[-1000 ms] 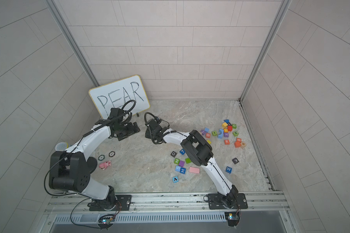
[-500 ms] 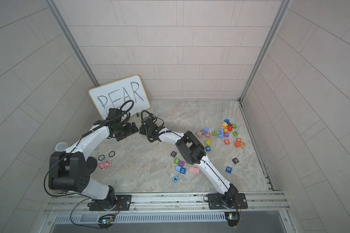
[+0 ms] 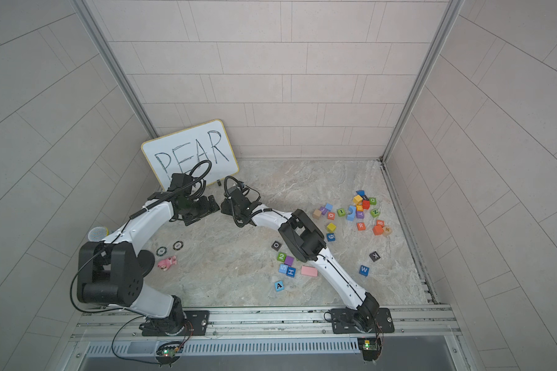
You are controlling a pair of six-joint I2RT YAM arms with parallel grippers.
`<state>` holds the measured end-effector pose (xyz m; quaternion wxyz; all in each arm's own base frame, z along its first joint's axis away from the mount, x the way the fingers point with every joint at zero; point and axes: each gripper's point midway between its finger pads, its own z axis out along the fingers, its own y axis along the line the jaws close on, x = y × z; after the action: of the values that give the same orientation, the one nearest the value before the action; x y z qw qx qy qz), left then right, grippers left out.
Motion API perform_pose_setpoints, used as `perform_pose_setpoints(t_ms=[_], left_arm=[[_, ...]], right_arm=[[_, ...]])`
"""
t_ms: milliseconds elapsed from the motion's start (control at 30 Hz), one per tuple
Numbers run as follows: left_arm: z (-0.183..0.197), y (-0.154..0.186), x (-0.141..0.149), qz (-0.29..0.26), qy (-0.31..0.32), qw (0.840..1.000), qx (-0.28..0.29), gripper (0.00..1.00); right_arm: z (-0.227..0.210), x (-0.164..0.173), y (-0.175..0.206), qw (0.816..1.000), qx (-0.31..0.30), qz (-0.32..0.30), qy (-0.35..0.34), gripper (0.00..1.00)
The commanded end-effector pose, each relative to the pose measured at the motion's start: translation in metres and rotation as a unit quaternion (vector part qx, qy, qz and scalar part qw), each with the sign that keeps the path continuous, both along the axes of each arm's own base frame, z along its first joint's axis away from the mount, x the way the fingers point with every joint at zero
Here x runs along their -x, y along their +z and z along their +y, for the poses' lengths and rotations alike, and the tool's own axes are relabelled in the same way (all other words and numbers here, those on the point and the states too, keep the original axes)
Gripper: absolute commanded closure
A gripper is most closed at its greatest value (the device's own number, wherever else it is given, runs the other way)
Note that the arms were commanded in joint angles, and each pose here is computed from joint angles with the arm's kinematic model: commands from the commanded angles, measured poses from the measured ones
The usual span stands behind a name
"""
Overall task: Spell the uppercase word “pear” with letter blocks
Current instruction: Place the letter block at the center of the board.
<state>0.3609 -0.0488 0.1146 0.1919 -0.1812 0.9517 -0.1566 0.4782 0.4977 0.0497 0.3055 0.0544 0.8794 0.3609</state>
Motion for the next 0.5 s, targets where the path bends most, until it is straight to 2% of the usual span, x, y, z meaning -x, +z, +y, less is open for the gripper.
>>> perform_pose_setpoints(t_ms=[0, 467], left_arm=[[0.0019, 0.0023, 0.0035, -0.003, 0.0, 1.0, 0.002, 0.06], [0.0014, 0.001, 0.0042, -0.004, -0.001, 1.0, 0.005, 0.06]], right_arm=[[-0.0014, 0.0049, -0.0289, 1.0, 0.015, 0.026, -0.005, 0.57], [-0.0002, 0.0078, -0.0242, 1.0, 0.008, 0.029, -0.001, 0.56]])
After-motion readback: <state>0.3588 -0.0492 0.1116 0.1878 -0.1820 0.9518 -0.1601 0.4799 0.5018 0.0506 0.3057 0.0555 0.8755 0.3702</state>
